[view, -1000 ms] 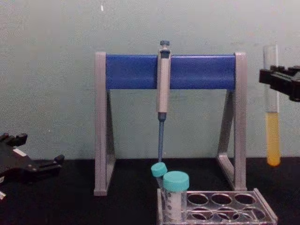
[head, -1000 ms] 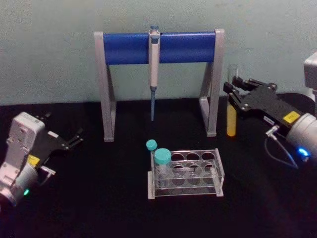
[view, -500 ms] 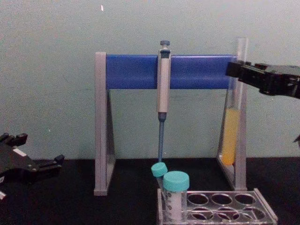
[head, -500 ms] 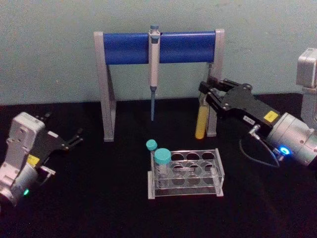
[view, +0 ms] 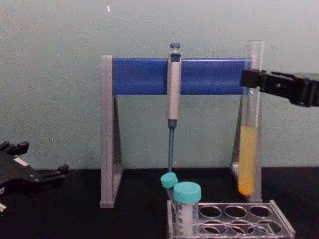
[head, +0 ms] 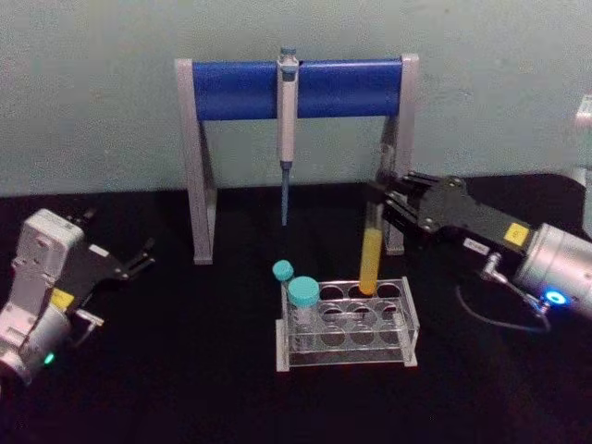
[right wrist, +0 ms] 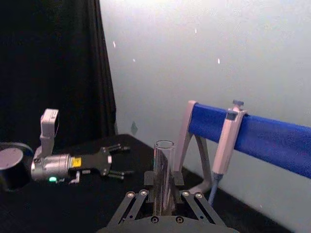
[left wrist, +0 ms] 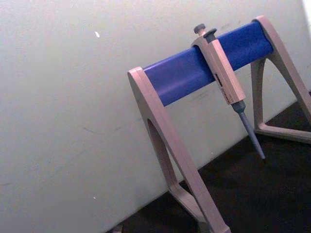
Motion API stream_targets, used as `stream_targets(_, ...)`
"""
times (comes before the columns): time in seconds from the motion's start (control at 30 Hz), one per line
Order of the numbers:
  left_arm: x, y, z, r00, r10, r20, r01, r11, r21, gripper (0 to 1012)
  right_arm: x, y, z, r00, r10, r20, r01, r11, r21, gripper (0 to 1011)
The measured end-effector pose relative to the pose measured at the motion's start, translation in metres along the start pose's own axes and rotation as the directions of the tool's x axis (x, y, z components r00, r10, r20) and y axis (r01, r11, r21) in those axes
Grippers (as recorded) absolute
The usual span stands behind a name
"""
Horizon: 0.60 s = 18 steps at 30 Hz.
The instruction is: Pick up the test tube from the test tube rack, shake it, then place it back into the test tube rack.
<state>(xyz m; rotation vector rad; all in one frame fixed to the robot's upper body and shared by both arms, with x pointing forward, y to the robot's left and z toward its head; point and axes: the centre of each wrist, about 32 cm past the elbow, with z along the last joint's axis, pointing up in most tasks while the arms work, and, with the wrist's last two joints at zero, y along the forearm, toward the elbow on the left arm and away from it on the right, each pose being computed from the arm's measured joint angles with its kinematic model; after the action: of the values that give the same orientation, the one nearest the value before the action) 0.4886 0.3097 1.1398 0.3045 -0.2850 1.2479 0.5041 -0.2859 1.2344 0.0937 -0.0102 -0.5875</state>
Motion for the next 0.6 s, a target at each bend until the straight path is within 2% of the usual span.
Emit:
stream_targets(0.17,0.0000,0.0000,0.0000,1.0000,0.000,0.000,0.000,1.0000,0.000,1001,-0.001,-0.014,0.006,0.999,-0.032,0.015,0.033,0.999,-0.042,229)
stream_targets(0.33,0.0000,0.0000,0.0000,1.0000,0.000,0.000,0.000,1.0000,0.000,1001,-0.003,-0.025,0.013,0.993,-0.100,0.064,0.105,0.992,-0.074,229)
stream_targets(0.43,0.0000,0.0000,0.0000,1.0000,0.000,0.000,0.000,1.0000,0.000,1001,-0.004,-0.026,0.014,0.984,-0.147,0.103,0.156,0.984,-0.088,229)
stream_targets(0.6,0.0000,0.0000,0.0000,1.0000,0.000,0.000,0.000,1.0000,0.000,1001,-0.007,-0.020,0.014,0.958,-0.231,0.171,0.250,0.964,-0.095,229)
